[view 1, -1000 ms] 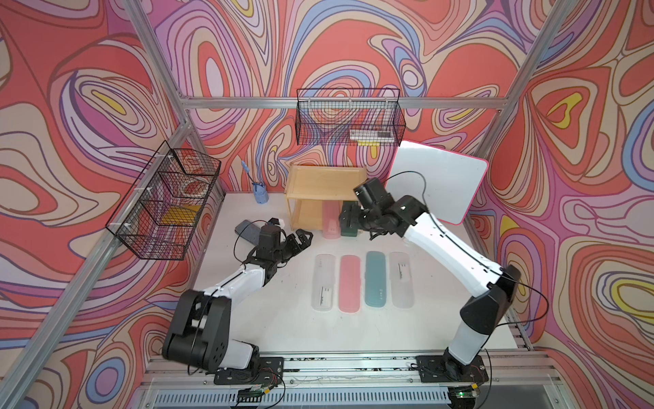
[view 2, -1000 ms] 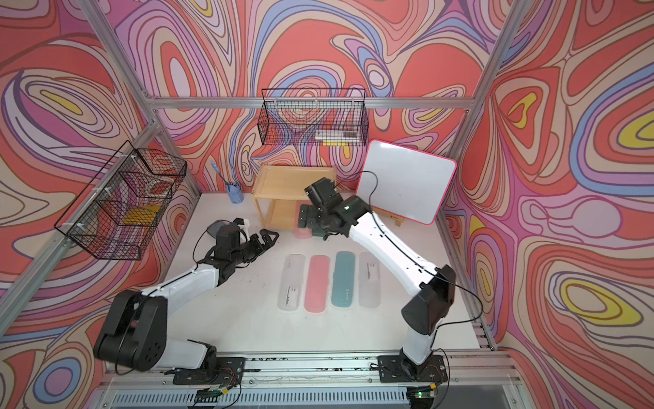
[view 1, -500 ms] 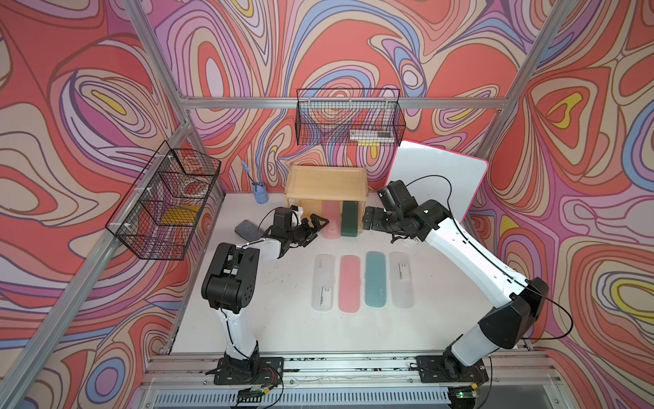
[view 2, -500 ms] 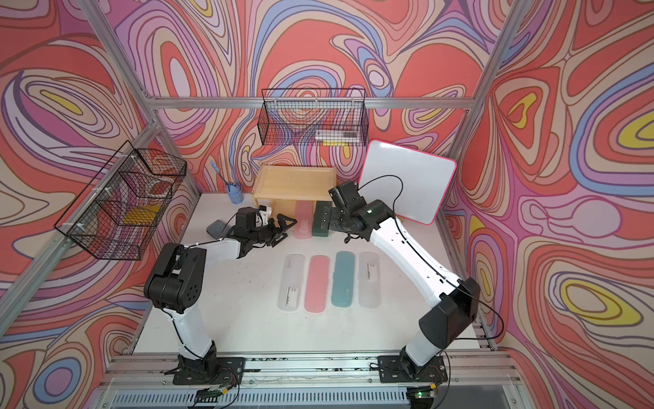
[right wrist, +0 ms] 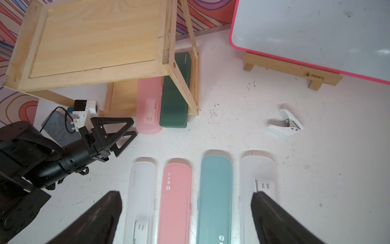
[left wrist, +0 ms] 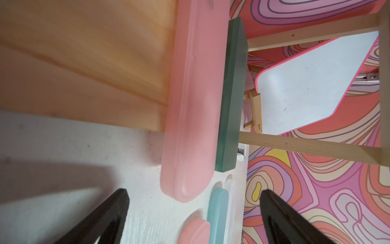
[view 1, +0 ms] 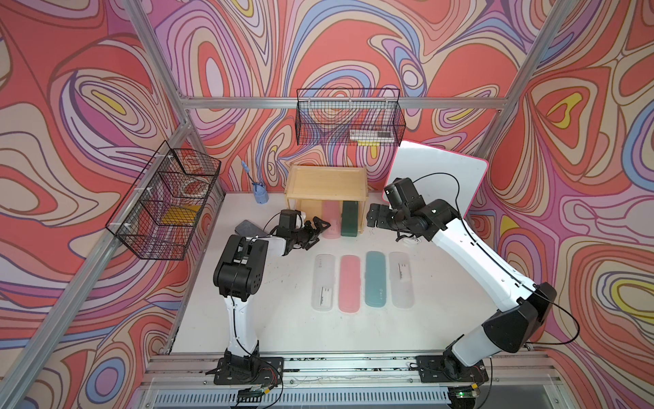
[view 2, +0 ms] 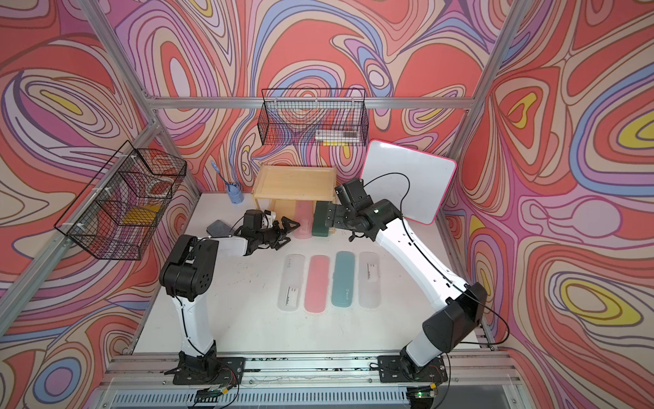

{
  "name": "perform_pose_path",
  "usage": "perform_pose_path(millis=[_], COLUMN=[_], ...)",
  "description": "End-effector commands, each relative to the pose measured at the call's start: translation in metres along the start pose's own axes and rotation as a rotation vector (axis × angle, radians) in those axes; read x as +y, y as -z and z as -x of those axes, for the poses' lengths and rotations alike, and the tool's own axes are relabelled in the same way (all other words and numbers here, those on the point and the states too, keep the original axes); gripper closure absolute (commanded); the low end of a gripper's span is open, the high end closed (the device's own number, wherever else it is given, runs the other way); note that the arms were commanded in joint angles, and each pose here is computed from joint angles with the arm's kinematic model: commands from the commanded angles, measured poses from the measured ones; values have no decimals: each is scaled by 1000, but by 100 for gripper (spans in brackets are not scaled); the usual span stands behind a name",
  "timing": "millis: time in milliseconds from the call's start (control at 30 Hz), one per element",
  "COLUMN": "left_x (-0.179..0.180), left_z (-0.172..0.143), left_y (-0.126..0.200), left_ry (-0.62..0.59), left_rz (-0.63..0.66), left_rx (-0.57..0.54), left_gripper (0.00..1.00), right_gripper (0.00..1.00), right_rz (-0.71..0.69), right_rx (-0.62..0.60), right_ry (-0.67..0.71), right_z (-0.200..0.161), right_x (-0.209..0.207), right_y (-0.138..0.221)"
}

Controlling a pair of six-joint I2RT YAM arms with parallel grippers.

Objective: Remove the pencil cases from the shelf
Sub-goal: Pick up the pencil case from the shelf.

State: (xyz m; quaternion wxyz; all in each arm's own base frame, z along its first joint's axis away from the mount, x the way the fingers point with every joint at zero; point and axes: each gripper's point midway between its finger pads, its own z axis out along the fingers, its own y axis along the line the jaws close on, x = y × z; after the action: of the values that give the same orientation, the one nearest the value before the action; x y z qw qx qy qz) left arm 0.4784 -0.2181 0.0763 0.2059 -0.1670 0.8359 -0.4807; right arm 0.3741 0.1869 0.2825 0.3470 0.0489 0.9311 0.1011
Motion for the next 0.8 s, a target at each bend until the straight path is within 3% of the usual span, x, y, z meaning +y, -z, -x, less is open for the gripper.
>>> perform_pose_path(millis=[0, 467, 767], left_x=[-1, 18, 24], left_z=[-3, -5, -2], left_y=[-11, -28, -40], left_ry=[-9, 55, 97], left_rz=[25, 29, -6], left_rx=[11, -6, -27], left_gripper=[2, 6, 15], right_gripper=[2, 2, 2], right_rz=[-1, -3, -8], right_rx=[-26, -29, -27], right_ry=[4, -3, 3], right_z=[5, 7, 6], right_x=[-5, -10, -12], right_y=[8, 11, 11])
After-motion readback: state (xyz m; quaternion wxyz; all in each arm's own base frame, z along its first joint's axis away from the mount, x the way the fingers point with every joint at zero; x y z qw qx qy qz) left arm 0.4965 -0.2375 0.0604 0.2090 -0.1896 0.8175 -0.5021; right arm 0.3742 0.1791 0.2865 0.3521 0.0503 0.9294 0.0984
